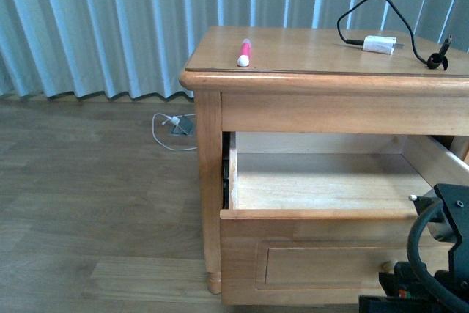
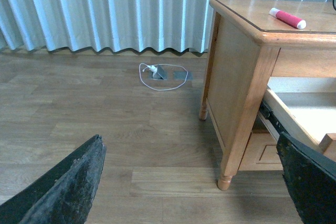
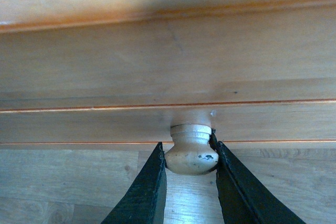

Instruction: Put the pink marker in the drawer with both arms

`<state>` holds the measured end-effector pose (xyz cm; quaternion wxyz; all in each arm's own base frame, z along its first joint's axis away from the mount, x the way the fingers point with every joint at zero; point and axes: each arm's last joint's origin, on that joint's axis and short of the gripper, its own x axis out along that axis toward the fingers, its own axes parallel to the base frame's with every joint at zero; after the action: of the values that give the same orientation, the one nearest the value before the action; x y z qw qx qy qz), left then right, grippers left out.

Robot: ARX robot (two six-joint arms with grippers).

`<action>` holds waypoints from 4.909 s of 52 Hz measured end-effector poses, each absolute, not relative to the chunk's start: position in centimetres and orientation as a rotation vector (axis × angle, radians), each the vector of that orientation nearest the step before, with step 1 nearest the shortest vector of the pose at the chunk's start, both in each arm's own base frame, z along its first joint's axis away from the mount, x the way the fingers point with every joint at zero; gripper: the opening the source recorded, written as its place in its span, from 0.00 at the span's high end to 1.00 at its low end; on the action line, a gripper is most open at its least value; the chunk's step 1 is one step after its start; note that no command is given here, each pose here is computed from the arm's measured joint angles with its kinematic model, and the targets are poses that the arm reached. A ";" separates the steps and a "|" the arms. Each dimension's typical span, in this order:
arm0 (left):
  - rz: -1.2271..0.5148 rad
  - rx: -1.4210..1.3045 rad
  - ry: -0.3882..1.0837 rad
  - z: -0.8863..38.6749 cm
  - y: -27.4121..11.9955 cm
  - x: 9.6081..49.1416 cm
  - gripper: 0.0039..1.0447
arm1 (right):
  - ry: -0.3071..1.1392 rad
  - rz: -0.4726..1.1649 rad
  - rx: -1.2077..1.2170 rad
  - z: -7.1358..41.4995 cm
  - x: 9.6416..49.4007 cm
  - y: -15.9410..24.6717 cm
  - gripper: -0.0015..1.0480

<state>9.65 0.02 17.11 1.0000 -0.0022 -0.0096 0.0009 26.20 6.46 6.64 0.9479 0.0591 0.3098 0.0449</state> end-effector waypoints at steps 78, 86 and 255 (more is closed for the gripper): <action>-0.085 -0.058 0.131 16.7 -0.7 10.0 0.05 | 0.410 0.163 0.177 20.8 13.3 2.1 0.08; -0.118 -0.047 0.125 21.0 -1.4 10.3 0.05 | 0.410 0.163 0.177 20.8 13.3 2.1 0.08; -0.896 0.198 0.240 25.7 -15.8 37.3 0.86 | 0.410 0.163 0.177 20.8 13.3 2.1 0.08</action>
<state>37.32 -15.84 25.69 0.8897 0.0955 0.1155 -0.4312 13.35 2.12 20.79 0.9719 0.0876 0.2031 0.0806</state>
